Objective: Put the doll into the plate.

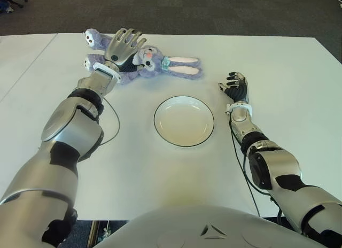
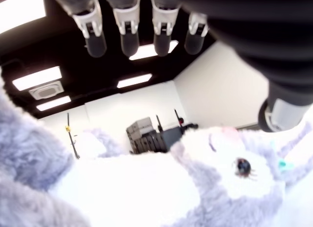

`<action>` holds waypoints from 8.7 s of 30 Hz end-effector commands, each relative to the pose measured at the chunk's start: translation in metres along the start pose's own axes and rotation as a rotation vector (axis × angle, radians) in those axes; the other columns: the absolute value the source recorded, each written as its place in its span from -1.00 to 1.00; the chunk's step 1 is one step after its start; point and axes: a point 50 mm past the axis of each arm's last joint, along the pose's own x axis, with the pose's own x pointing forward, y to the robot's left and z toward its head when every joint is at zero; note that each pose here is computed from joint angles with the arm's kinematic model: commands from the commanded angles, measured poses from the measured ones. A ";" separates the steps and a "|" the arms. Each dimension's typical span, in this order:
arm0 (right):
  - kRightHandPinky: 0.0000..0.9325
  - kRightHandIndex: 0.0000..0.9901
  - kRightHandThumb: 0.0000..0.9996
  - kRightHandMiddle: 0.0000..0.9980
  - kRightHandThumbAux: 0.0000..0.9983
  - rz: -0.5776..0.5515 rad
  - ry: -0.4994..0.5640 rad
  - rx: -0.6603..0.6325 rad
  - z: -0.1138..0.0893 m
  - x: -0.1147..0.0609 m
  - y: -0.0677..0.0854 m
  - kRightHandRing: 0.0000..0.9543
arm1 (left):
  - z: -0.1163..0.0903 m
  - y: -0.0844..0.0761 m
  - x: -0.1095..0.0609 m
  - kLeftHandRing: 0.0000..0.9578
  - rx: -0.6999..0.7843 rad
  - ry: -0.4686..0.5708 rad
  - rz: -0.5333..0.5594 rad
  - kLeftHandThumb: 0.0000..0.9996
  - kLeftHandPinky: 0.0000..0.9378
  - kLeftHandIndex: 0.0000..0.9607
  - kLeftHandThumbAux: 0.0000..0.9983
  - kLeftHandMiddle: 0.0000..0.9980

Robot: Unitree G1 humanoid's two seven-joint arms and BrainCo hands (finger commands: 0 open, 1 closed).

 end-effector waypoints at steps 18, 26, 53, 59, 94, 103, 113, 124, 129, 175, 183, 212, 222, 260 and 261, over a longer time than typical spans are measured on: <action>-0.07 -0.19 0.36 -0.27 0.48 0.128 0.362 -0.020 -0.074 -0.068 0.039 -0.16 | 0.011 -0.035 -0.017 -1.00 0.209 -0.158 -0.437 -0.87 -1.00 -1.00 -0.14 -1.00; -0.09 -0.19 0.38 -0.29 0.47 0.131 0.368 -0.037 -0.076 -0.069 0.039 -0.16 | 0.021 -0.045 -0.022 -1.00 0.276 -0.222 -0.486 -0.90 -1.00 -1.00 -0.08 -1.00; 0.03 -0.18 0.39 -0.30 0.47 0.109 0.371 0.008 -0.079 -0.073 0.038 -0.10 | 0.036 -0.060 -0.028 -1.00 0.245 -0.106 -0.548 -1.00 -1.00 -1.00 0.00 -1.00; 0.03 -0.18 0.39 -0.31 0.47 0.122 0.374 -0.017 -0.079 -0.072 0.038 -0.09 | 0.036 -0.067 -0.036 -1.00 0.172 -0.060 -0.558 -1.00 -1.00 -1.00 0.00 -1.00; -0.02 -0.19 0.38 -0.31 0.47 0.124 0.374 -0.044 -0.081 -0.075 0.039 -0.14 | 0.055 -0.001 -0.164 -1.00 -0.677 -0.651 -0.930 -0.86 -1.00 -1.00 -0.32 -1.00; 0.09 -0.19 0.39 -0.32 0.47 0.128 0.359 -0.076 -0.081 -0.072 0.035 -0.06 | 0.015 0.072 -0.148 -1.00 -0.743 -0.708 -0.863 -0.69 -1.00 -1.00 -0.25 -1.00; 0.01 -0.19 0.39 -0.29 0.47 0.151 0.357 -0.082 -0.080 -0.073 0.038 -0.08 | 0.001 0.095 -0.146 -1.00 -0.760 -0.807 -0.789 -0.55 -1.00 -1.00 -0.32 -1.00; 0.07 -0.19 0.39 -0.30 0.47 0.136 0.362 -0.053 -0.079 -0.071 0.037 -0.06 | -0.021 0.114 -0.158 -1.00 -0.771 -0.897 -0.656 -0.30 -1.00 -1.00 -0.40 -1.00; 0.05 -0.19 0.39 -0.30 0.47 0.133 0.356 -0.049 -0.079 -0.072 0.038 -0.05 | -0.028 0.119 -0.160 -1.00 -0.710 -0.918 -0.591 -0.22 -1.00 -1.00 -0.38 -1.00; -0.07 -0.19 0.38 -0.29 0.48 0.163 0.348 -0.087 -0.079 -0.069 0.035 -0.14 | -0.045 0.108 -0.057 -1.00 -0.516 -0.158 0.269 -0.35 -1.00 -1.00 -0.60 -1.00; 0.00 -0.19 0.39 -0.27 0.47 0.142 0.359 -0.049 -0.080 -0.070 0.034 -0.11 | -0.042 0.109 -0.040 -1.00 -0.412 -0.088 0.163 -0.38 -1.00 -1.00 -0.64 -1.00; -0.18 -0.19 0.38 -0.32 0.47 0.160 0.364 -0.054 -0.082 -0.069 0.033 -0.21 | 0.071 -0.018 0.015 -1.00 -0.485 -0.060 -0.559 -0.52 -1.00 -1.00 -0.54 -1.00; -0.17 -0.19 0.38 -0.36 0.47 0.155 0.372 -0.064 -0.085 -0.072 0.030 -0.24 | 0.085 -0.032 0.003 -1.00 -0.396 -0.182 -0.874 -0.99 -1.00 -1.00 -0.40 -1.00; -0.15 -0.19 0.38 -0.37 0.47 0.136 0.372 -0.077 -0.086 -0.070 0.026 -0.24 | 0.078 -0.090 -0.056 -0.92 -0.309 -0.013 -0.895 -0.08 -0.57 -0.76 -0.05 -1.00; -0.12 -0.19 0.38 -0.35 0.47 0.134 0.369 -0.079 -0.086 -0.069 0.025 -0.22 | 0.079 -0.092 -0.058 -0.94 -0.264 -0.023 -0.863 0.20 -0.53 -0.63 -0.12 -1.00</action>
